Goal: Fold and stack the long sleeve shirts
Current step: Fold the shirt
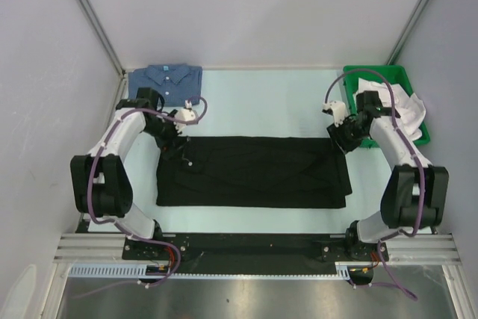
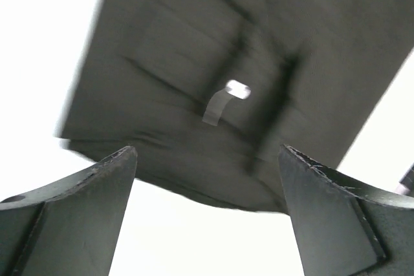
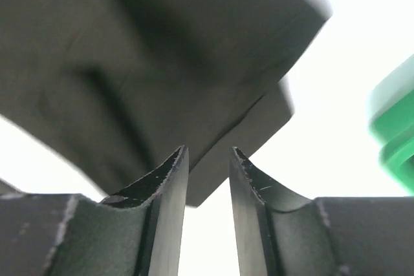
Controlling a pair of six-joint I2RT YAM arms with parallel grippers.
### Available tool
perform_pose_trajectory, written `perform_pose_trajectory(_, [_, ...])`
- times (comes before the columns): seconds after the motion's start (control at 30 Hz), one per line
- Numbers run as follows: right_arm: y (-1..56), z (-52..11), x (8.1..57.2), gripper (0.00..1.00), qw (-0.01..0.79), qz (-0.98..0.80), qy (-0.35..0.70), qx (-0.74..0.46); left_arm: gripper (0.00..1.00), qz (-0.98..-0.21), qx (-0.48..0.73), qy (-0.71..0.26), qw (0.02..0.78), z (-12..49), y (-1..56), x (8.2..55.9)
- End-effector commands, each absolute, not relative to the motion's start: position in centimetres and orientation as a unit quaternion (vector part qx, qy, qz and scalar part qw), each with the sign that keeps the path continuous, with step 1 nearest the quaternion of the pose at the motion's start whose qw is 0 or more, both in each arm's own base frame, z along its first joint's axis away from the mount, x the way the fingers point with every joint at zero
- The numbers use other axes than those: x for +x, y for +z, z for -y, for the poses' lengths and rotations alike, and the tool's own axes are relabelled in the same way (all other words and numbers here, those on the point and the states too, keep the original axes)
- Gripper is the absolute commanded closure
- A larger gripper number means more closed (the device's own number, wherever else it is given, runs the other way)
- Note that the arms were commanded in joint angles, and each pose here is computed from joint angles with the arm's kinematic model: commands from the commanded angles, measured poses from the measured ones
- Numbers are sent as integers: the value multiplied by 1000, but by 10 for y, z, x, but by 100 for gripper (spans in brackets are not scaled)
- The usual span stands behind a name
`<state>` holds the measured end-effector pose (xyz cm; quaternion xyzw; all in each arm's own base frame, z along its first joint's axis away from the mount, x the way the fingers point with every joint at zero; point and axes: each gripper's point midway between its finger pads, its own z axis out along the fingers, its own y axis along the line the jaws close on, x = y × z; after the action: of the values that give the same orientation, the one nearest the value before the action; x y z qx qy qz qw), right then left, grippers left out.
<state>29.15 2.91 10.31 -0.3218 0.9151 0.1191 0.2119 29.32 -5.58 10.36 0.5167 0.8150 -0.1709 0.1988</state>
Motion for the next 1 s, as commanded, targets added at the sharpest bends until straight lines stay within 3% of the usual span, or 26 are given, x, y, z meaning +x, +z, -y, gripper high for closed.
perform_pose_trajectory(0.0, [90, -22, 368, 64, 242, -927, 90, -273, 6, -837, 468, -166, 229, 58, 105, 345])
perform_pose_trajectory(0.13, [72, -9, 406, 64, 228, -936, 58, -261, 6, -851, 441, -155, 239, 56, 109, 378])
perform_pose_trajectory(0.27, [53, -6, 423, 62, 213, -938, 56, -269, 3, -856, 434, -158, 233, 56, 104, 382])
perform_pose_trajectory(0.53, [27, -23, 399, 57, 147, -936, 110, -300, 2, -867, 422, -152, 216, 52, 86, 373])
perform_pose_trajectory(0.63, [17, -27, 389, 63, 119, -932, 118, -321, 2, -872, 413, -156, 211, 52, 82, 368])
perform_pose_trajectory(0.73, [18, -41, 386, 77, 109, -918, 129, -359, 2, -883, 389, -160, 211, 43, 79, 364])
perform_pose_trajectory(0.77, [19, -42, 388, 94, 109, -915, 127, -366, 2, -886, 381, -160, 212, 41, 80, 364])
perform_pose_trajectory(0.8, [21, -43, 396, 100, 114, -912, 118, -376, 2, -887, 377, -161, 214, 40, 80, 365])
perform_pose_trajectory(0.97, [31, -35, 459, 100, 179, -913, 47, -365, 2, -898, 340, -161, 229, 33, 86, 371])
